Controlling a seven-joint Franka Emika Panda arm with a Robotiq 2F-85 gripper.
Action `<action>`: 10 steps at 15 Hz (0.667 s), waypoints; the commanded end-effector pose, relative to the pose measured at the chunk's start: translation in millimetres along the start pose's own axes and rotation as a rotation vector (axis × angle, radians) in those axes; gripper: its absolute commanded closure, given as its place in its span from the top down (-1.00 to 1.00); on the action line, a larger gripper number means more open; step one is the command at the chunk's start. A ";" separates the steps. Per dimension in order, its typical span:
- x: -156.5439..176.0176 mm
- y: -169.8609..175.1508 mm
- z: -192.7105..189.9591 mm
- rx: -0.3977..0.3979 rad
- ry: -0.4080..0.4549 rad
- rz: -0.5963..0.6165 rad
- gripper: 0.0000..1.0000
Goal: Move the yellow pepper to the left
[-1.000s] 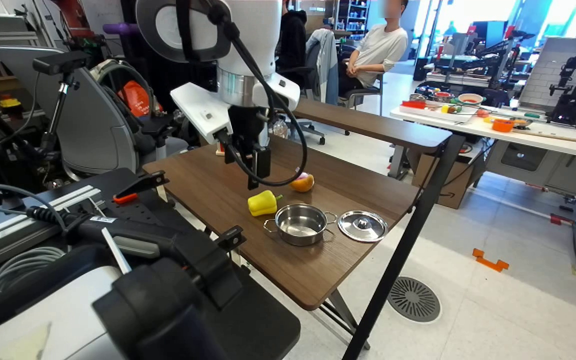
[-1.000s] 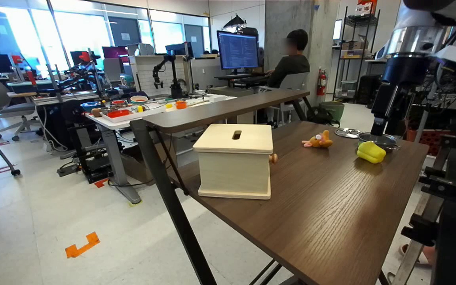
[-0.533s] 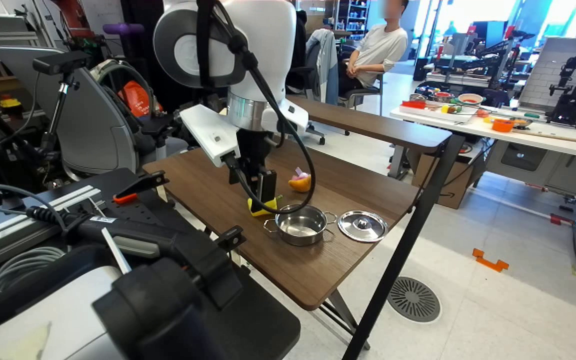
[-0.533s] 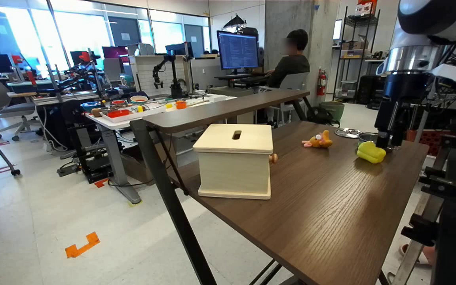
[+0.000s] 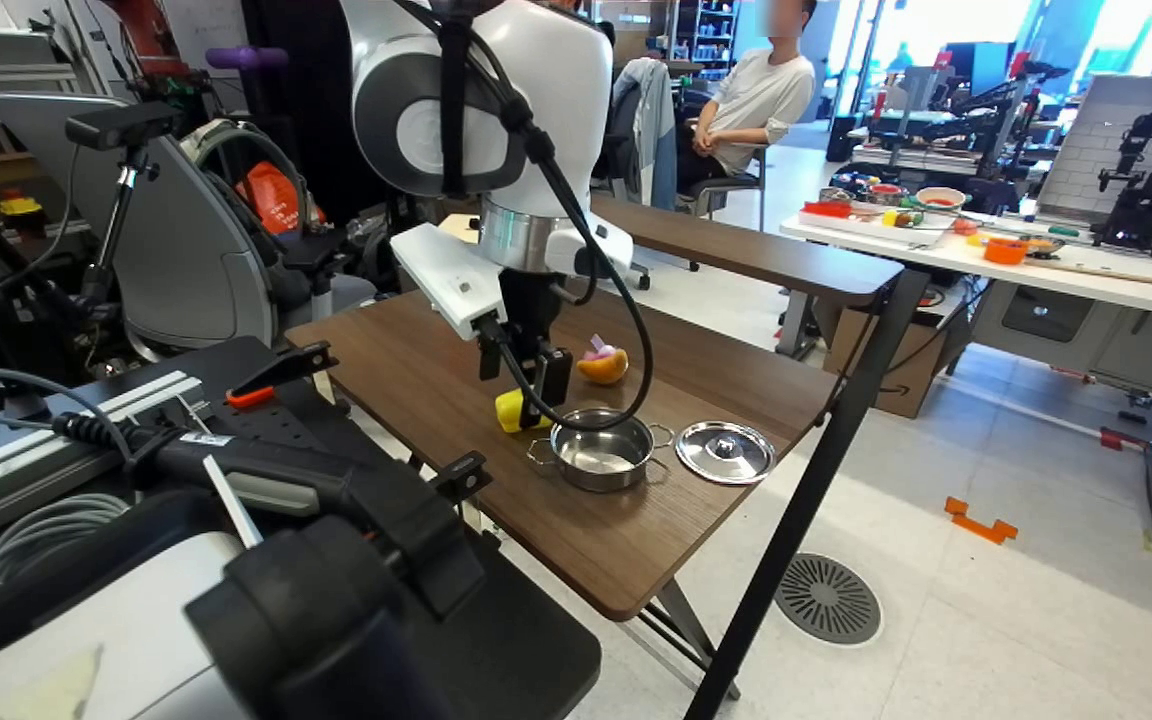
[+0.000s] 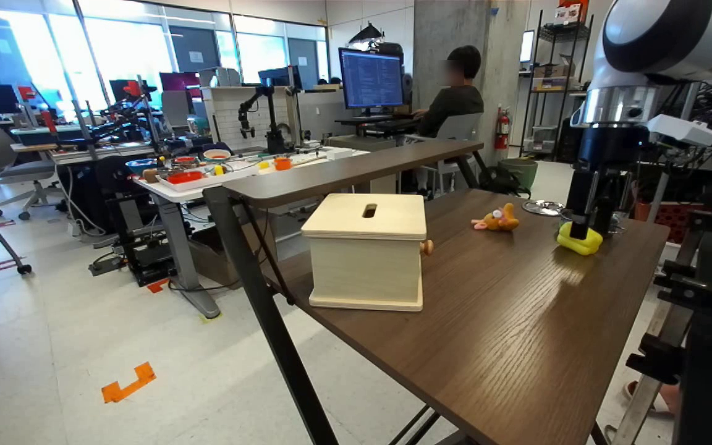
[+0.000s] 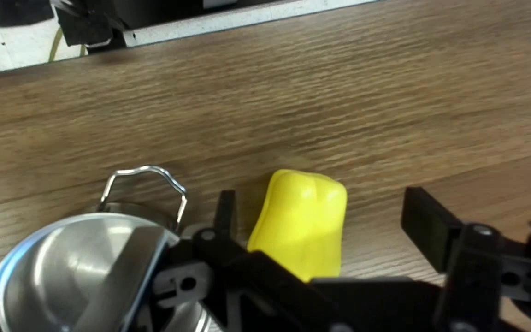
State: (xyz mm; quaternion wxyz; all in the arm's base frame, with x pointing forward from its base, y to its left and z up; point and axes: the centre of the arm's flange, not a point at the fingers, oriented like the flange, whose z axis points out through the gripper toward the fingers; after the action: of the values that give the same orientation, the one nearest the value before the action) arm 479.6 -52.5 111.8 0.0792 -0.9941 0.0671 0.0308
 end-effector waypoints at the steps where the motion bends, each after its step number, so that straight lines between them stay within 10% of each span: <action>1: 11.4 -7.0 4.3 -0.011 0.016 -0.022 0.16; 6: 16.0 -3.3 2.8 -0.059 0.008 -0.069 -0.59; 10: 13.4 -9.3 -15.4 -0.085 -0.023 -0.168 -0.64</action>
State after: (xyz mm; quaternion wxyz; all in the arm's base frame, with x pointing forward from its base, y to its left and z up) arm 492.3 -50.0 112.5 0.0525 -0.9981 0.0139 0.0304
